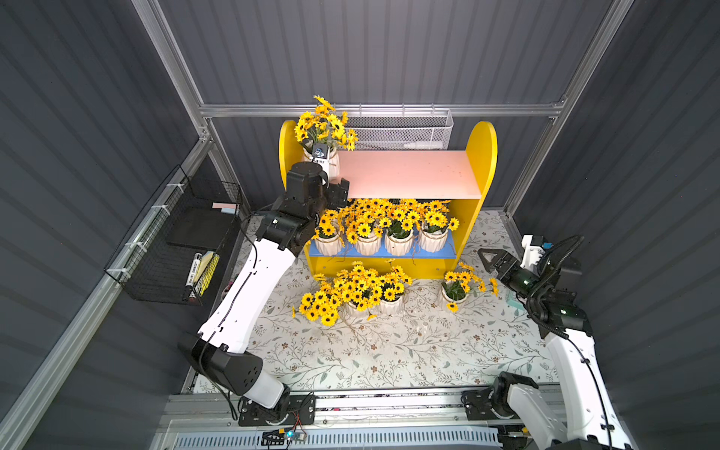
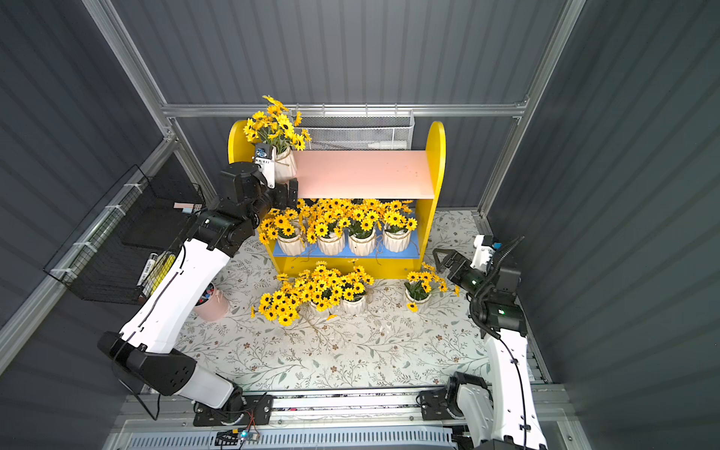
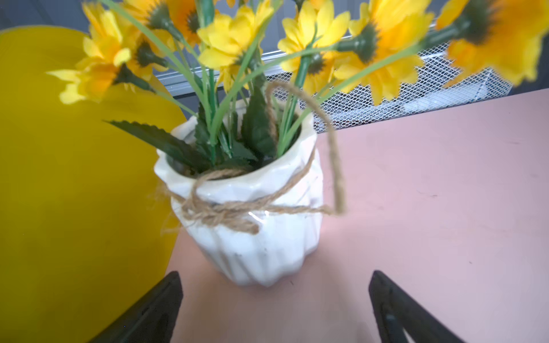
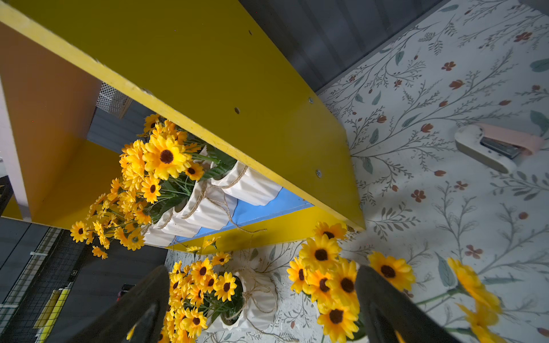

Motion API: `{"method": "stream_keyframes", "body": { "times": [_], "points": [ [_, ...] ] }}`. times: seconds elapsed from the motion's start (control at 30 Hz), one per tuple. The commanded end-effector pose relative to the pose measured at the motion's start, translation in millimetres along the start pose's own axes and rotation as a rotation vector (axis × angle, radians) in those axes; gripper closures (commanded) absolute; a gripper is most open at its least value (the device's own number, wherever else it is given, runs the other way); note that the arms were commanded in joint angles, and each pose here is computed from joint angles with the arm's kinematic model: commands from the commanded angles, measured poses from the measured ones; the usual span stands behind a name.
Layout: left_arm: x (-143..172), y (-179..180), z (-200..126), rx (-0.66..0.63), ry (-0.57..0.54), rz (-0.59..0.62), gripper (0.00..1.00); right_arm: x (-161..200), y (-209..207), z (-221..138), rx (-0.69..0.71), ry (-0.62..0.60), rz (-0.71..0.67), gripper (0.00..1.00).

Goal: Take the sunflower pots off the shelves
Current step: Adjust the sunflower pot on the shelf, then pick up the sunflower pot from the shelf.

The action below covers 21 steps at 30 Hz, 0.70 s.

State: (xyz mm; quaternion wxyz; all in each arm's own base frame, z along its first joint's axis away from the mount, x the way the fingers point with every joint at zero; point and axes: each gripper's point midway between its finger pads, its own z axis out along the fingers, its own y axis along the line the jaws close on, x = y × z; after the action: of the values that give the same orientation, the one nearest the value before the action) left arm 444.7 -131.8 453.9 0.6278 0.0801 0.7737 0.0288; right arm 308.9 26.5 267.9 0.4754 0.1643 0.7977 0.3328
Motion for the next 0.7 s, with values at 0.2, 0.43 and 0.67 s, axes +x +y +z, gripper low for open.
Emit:
{"method": "stream_keyframes", "body": {
  "times": [0.2, 0.43, 0.67],
  "points": [
    [-25, 9, 8, -0.004, -0.049, -0.009, 0.01, -8, 8, -4, -0.007, -0.028, -0.036, 0.01],
    [-30, 21, 16, -0.043, -0.059, -0.048, 0.01, -10, 11, -5, -0.015, -0.03, -0.04, 0.01],
    [-27, 29, 31, -0.022, -0.061, -0.105, 0.0, -9, 11, -5, -0.016, -0.027, -0.042, 0.01]
  ]
}}
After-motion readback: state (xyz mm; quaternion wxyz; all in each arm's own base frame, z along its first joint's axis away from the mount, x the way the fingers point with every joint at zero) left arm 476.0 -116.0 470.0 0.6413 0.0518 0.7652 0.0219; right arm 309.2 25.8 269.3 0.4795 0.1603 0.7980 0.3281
